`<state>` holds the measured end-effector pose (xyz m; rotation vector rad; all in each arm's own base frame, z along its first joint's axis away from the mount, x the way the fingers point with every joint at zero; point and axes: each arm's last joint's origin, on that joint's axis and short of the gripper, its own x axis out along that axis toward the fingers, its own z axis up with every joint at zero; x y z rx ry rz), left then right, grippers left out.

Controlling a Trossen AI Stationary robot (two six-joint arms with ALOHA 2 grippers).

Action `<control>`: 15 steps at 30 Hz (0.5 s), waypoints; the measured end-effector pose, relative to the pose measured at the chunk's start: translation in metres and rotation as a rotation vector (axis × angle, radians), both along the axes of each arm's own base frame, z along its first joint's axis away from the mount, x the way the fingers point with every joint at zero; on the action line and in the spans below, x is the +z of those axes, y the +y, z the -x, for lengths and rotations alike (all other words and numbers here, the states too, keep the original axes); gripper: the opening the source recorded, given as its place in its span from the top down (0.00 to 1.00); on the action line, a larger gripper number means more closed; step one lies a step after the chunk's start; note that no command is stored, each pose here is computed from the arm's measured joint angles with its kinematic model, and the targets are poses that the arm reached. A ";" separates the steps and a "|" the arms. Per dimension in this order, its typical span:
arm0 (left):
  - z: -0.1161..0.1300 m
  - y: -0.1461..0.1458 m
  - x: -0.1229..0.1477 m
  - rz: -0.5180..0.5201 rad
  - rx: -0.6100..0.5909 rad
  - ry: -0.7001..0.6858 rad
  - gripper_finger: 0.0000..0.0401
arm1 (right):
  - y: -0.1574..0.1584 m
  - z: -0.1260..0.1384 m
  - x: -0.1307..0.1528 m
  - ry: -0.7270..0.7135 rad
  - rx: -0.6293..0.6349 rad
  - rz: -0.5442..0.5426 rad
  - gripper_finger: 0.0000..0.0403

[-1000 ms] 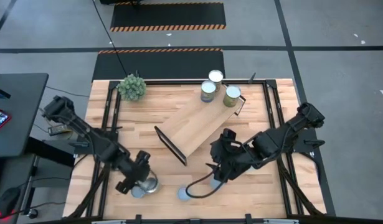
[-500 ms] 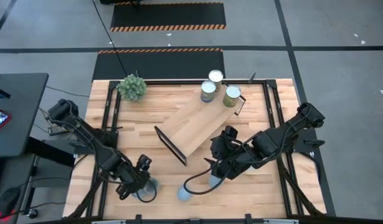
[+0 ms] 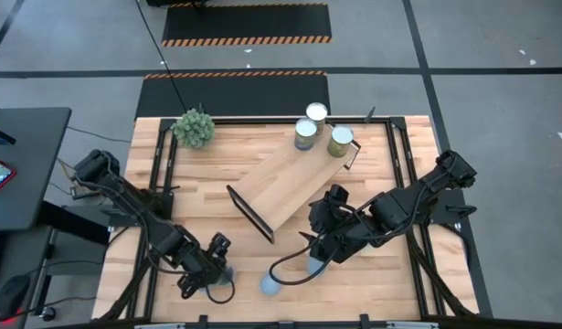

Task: Pick and place cans onto a shelf
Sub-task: Put the canned carrots on the shelf

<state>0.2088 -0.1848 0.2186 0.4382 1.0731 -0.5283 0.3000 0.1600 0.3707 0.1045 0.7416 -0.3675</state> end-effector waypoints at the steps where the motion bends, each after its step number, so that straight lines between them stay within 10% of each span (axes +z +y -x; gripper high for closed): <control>1: -0.001 -0.001 0.000 0.002 -0.008 -0.008 0.21 | 0.000 0.000 0.000 0.000 0.000 0.000 0.07; 15: -0.003 -0.005 0.000 0.185 0.201 0.056 0.21 | 0.000 0.000 0.000 -0.004 -0.006 -0.009 0.07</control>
